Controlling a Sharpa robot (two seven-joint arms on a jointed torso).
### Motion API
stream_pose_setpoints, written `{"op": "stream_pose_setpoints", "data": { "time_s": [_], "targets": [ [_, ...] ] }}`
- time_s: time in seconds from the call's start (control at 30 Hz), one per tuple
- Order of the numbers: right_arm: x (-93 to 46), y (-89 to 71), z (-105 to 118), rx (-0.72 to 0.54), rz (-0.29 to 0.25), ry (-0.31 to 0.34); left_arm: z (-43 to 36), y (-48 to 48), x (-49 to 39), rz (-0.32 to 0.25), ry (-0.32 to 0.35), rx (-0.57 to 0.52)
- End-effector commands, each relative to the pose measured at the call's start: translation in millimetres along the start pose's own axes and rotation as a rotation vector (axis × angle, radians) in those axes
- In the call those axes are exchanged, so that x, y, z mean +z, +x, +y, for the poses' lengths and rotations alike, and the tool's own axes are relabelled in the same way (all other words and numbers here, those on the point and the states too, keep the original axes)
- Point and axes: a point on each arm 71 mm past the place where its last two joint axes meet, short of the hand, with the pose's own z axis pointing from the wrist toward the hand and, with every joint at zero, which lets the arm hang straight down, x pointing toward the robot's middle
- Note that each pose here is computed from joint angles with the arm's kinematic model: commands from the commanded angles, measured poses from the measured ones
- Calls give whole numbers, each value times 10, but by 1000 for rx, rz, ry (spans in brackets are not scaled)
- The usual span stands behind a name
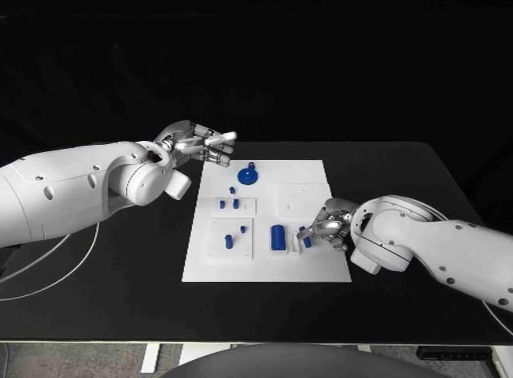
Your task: Assemble the parts on the task board
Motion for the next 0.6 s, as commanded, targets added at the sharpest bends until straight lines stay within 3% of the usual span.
{"op": "stream_pose_setpoints", "data": {
  "time_s": [0.03, 0.6],
  "targets": [
    [35, 39, 7, -26, 3, 7, -23, 34, 8, 21, 12, -9],
    [145, 111, 48, -46, -9, 14, -24, 44, 11, 26, 11, -10]
  ]
}}
